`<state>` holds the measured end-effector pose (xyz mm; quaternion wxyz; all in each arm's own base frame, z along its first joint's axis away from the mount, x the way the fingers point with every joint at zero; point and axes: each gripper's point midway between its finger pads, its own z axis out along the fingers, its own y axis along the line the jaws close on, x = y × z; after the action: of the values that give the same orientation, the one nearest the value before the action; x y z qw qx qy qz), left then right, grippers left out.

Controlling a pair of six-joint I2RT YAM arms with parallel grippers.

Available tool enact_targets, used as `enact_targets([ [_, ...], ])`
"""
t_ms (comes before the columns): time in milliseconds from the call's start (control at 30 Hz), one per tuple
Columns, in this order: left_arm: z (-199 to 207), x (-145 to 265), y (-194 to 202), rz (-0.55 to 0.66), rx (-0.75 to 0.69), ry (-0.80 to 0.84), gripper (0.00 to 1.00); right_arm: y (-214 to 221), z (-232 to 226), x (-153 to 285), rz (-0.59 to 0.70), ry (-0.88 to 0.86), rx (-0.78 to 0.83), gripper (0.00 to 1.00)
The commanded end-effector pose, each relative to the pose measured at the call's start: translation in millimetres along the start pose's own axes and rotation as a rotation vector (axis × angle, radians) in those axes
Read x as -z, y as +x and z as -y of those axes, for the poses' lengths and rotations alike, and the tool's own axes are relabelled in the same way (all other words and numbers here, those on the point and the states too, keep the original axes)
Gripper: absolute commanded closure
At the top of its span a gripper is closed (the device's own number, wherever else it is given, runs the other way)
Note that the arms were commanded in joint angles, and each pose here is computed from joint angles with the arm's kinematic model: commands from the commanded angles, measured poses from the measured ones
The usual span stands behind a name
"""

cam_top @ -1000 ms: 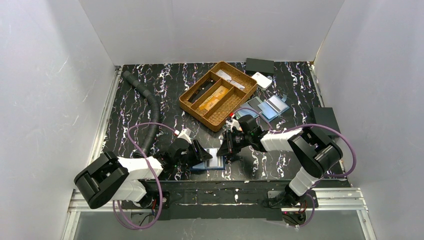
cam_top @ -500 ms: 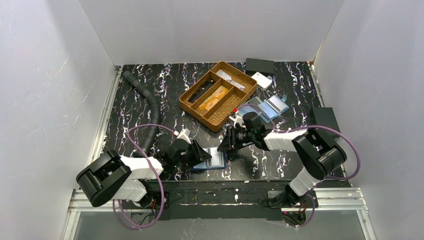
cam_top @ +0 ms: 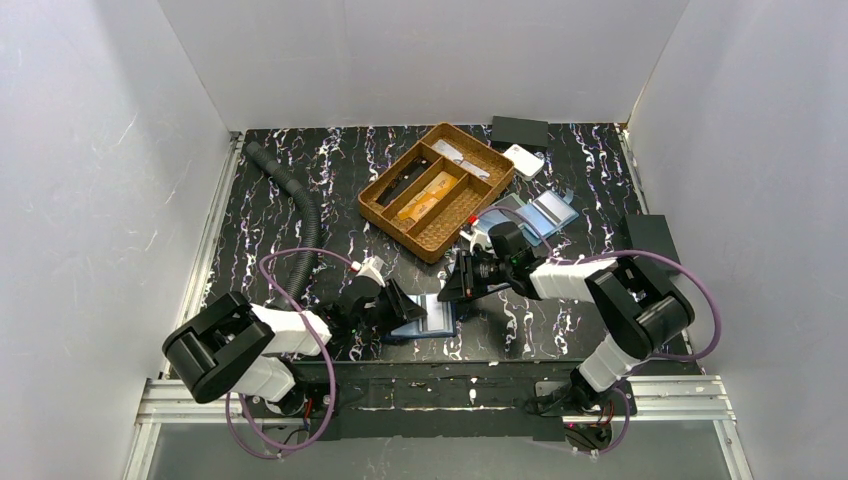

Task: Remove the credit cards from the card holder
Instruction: Remove the credit card from the card holder.

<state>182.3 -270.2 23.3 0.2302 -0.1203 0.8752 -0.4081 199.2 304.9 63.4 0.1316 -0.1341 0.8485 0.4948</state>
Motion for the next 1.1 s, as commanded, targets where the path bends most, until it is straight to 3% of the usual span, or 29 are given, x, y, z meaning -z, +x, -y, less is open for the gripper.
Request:
enact_targets([
  [0, -25.4, -1.3, 9.2, -0.033, 0.002, -0.092, 0.68, 6.1, 0.7, -5.6, -0.024, -0.009, 0.002, 0.71],
  [1067, -29.1, -5.5, 11.8, -0.034, 0.028, -0.087, 0.69, 13.8, 7.0, 1.5, 0.000, 0.053, -0.032, 0.68],
])
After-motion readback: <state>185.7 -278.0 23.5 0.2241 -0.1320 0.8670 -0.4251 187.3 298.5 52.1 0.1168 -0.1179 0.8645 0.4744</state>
